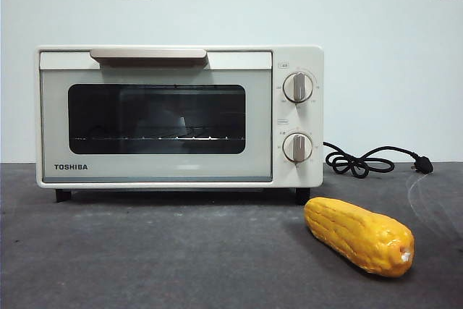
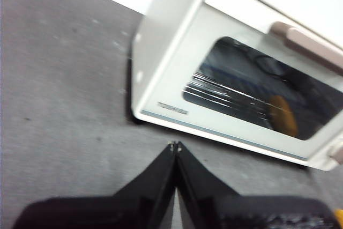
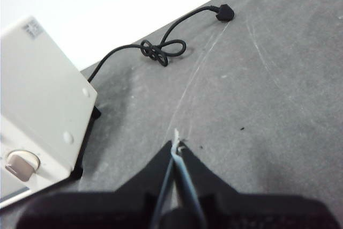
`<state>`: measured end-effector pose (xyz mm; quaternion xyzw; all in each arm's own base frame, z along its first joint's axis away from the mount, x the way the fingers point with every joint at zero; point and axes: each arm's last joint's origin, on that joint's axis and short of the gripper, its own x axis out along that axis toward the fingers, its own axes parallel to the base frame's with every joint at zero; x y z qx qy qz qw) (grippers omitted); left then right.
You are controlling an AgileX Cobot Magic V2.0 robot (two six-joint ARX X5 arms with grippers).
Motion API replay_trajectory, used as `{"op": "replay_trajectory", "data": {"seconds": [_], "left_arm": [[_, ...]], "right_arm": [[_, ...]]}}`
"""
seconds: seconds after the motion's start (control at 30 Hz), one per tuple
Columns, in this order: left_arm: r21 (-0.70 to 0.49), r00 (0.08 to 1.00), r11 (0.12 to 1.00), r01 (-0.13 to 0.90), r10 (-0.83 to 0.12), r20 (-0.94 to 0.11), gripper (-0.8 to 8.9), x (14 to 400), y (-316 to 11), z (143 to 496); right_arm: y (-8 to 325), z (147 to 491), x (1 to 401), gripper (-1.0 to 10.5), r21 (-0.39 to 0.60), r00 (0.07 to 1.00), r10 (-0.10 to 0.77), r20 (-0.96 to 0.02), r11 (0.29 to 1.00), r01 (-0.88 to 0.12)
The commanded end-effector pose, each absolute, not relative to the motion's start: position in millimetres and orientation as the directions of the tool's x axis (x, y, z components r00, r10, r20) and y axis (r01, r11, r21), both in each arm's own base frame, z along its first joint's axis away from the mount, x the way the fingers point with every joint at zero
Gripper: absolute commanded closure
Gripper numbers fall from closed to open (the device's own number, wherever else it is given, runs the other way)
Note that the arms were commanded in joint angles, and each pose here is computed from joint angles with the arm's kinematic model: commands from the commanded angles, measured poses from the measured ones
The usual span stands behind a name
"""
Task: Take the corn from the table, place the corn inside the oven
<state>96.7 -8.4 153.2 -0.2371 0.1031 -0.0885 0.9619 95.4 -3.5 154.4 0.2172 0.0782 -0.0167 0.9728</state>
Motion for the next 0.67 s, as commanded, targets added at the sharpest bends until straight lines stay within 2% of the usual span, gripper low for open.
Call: {"op": "replay_trajectory", "data": {"seconds": [0.03,0.13,0.2,0.33,0.5,0.67], "left_arm": [[-0.507,0.944,0.841,0.190,-0.299,-0.141,8.17,96.3,-10.8,154.5],[-0.515,0.909,0.810,0.283,-0.397,-0.125,8.17,94.7,-13.7,160.6],[-0.518,0.887,0.791,0.326,-0.445,-0.121,8.18,93.7,-15.1,166.5],[-0.530,0.855,0.764,0.367,-0.501,-0.130,8.18,94.8,-16.8,181.1],[-0.551,0.808,0.745,0.376,-0.555,-0.199,8.18,103.5,-18.7,203.8],[-0.538,0.722,0.734,0.415,-0.625,-0.296,8.18,117.1,-22.1,226.0]], "right_arm": [[-3.6,155.8,95.9,9.5,0.435,0.990,0.001,-0.138,0.899,0.060],[-2.4,163.2,95.1,9.5,0.455,0.994,0.038,-0.105,0.891,0.014],[-0.5,171.1,94.2,9.5,0.463,0.993,0.106,-0.062,0.884,-0.065],[2.7,189.8,90.9,9.5,0.457,0.978,0.210,-0.010,0.871,-0.182],[6.0,217.3,88.2,9.5,0.384,0.946,0.320,0.051,0.868,-0.314],[10.1,241.4,85.5,9.5,0.365,0.886,0.458,0.078,0.813,-0.452]]}}
